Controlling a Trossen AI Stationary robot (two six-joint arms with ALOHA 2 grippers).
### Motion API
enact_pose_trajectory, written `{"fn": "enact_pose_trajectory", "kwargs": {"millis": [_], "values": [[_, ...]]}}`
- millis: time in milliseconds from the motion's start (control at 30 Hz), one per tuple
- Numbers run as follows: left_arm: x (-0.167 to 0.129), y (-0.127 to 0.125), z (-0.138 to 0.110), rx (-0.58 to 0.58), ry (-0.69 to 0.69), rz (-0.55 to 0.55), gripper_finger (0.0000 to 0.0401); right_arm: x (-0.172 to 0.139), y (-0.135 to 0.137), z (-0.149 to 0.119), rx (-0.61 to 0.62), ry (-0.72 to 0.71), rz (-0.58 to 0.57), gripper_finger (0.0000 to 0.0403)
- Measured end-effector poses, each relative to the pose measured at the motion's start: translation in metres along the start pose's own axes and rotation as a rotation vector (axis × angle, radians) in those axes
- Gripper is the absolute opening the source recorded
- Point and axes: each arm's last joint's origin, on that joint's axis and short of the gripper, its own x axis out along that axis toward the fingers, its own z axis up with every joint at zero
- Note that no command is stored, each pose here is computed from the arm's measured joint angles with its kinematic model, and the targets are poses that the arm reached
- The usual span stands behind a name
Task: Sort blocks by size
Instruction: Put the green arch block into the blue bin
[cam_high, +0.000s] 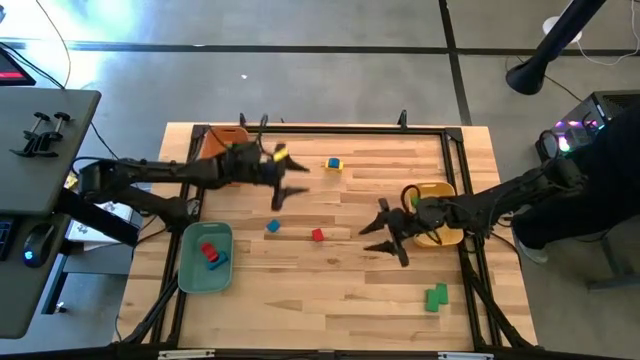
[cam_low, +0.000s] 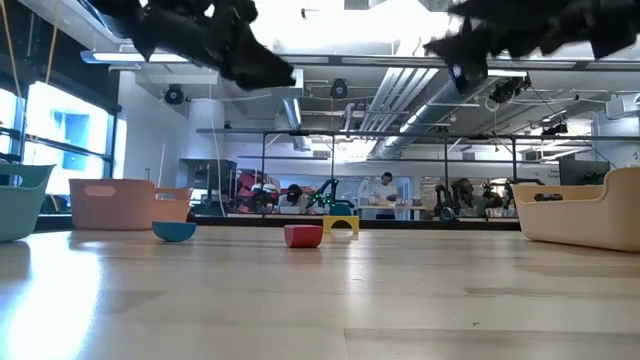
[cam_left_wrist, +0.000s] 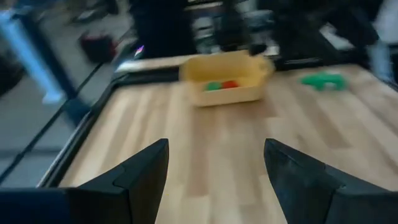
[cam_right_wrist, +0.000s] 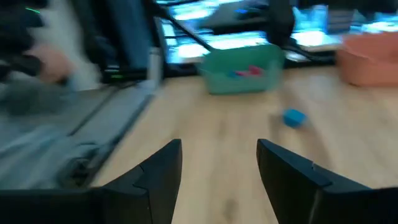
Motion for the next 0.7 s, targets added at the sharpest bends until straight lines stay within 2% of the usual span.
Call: {"fn": "enact_pose_trajectory", "kwargs": {"millis": [100, 167, 267, 367, 433, 600, 700], "values": [[0.003, -0.021, -0.003, 0.077, -0.021, -0.049, 0.0251, 0.003, 0.022, 0.021, -0.019, -0.024, 0.131, 0.0204], [0.004, -0.030, -0.006, 0.116, 0.003, -0.027, 0.0251, 0.004, 0.038, 0.035, 0.034, 0.017, 0.132, 0.0204], [0.005, -0.035, -0.009, 0.141, 0.041, 0.064, 0.0251, -0.002, 0.059, 0.049, 0.214, 0.220, -0.042, 0.0204], [0.004, -0.036, -0.017, 0.146, 0.063, 0.136, 0.0251, -0.014, 0.079, 0.051, 0.527, 0.465, -0.259, 0.0204], [0.004, -0.036, -0.021, 0.146, 0.058, 0.160, 0.0251, -0.017, 0.094, 0.047, 0.751, 0.570, -0.364, 0.0204], [0.003, -0.036, -0.026, 0.161, 0.058, 0.167, 0.0251, -0.007, 0.139, 0.020, 1.034, 0.676, -0.413, 0.0204], [0.003, -0.036, -0.026, 0.161, 0.057, 0.167, 0.0251, 0.000, 0.152, -0.002, 1.164, 0.741, -0.532, 0.0204]]}}
